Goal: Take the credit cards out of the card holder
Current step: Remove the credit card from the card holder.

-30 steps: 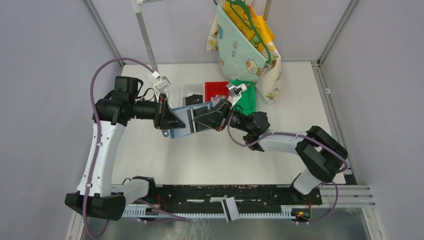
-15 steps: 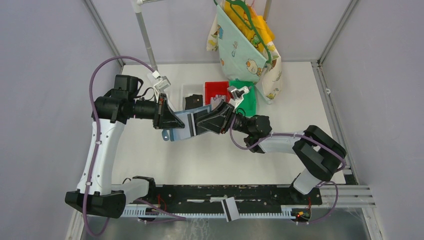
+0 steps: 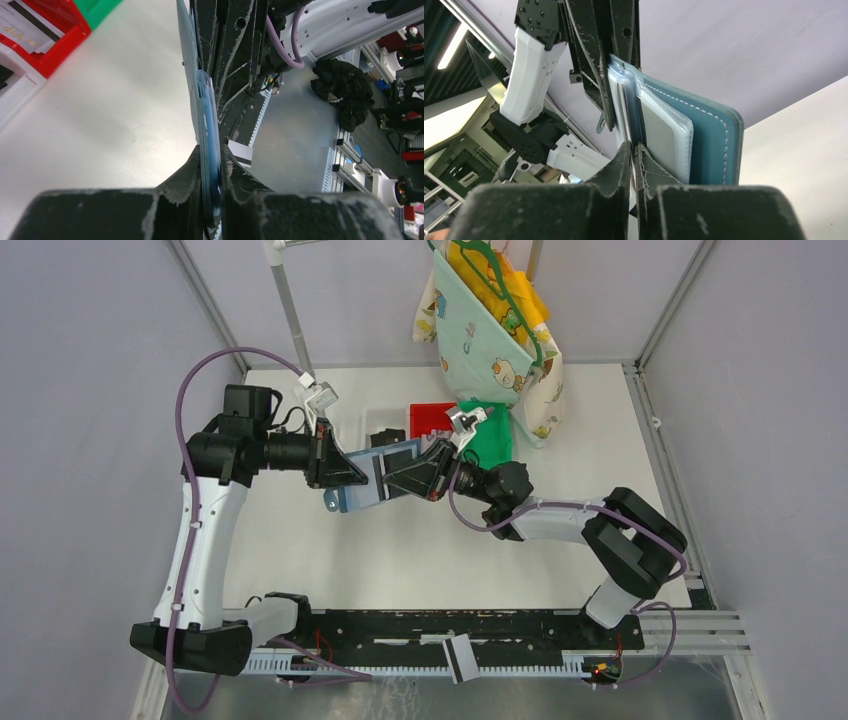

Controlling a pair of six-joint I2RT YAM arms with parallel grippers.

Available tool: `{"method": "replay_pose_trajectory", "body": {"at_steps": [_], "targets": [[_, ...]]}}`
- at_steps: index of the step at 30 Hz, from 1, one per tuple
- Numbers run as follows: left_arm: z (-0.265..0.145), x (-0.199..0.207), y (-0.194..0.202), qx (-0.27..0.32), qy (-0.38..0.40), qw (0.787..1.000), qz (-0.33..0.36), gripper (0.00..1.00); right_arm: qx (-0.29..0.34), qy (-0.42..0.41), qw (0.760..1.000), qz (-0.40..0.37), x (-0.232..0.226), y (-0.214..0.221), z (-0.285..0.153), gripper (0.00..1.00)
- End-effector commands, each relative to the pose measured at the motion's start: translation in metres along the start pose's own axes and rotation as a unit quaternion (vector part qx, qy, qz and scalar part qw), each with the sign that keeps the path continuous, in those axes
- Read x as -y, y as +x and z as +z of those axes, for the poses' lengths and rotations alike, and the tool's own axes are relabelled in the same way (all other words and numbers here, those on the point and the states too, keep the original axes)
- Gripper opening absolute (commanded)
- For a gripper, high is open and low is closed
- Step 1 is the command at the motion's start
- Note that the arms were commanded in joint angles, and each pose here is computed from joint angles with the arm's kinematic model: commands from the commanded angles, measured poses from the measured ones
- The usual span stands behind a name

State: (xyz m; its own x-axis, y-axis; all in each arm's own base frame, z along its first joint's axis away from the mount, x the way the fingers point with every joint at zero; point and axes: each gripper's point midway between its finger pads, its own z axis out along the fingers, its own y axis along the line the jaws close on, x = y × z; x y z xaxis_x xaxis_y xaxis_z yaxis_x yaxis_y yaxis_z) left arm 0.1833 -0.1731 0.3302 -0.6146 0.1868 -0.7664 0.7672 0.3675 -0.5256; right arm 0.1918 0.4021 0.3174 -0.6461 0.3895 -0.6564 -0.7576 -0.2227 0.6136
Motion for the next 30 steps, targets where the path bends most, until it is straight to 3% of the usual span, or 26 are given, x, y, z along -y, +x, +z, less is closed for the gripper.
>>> {"method": "replay_pose_trajectory", "body": {"at_steps": [1,6,14,17,22,30], "targets": [[0.006,-0.002,-0.027,0.034,0.016,0.999,0.007,0.16,0.015,-0.062,0.998,0.010,-0.024,-0.010,0.022,0.03],[0.009,-0.002,-0.023,0.018,0.038,0.999,-0.009,0.27,0.060,-0.097,0.993,0.043,-0.031,-0.024,0.019,0.00],[0.005,0.011,-0.011,0.005,0.061,0.998,0.010,0.38,0.098,-0.056,0.993,0.041,-0.017,-0.036,-0.003,0.00],[0.003,0.018,-0.008,0.002,0.075,0.997,0.013,0.32,0.108,-0.050,0.992,0.044,-0.015,-0.038,-0.009,0.00],[0.000,0.024,-0.003,-0.012,0.093,0.995,0.020,0.13,0.111,-0.047,0.992,0.047,-0.016,-0.036,-0.013,0.00],[-0.001,0.027,-0.004,-0.017,0.100,0.995,0.018,0.08,0.105,-0.044,0.993,0.039,-0.018,-0.034,-0.020,0.00]]}}
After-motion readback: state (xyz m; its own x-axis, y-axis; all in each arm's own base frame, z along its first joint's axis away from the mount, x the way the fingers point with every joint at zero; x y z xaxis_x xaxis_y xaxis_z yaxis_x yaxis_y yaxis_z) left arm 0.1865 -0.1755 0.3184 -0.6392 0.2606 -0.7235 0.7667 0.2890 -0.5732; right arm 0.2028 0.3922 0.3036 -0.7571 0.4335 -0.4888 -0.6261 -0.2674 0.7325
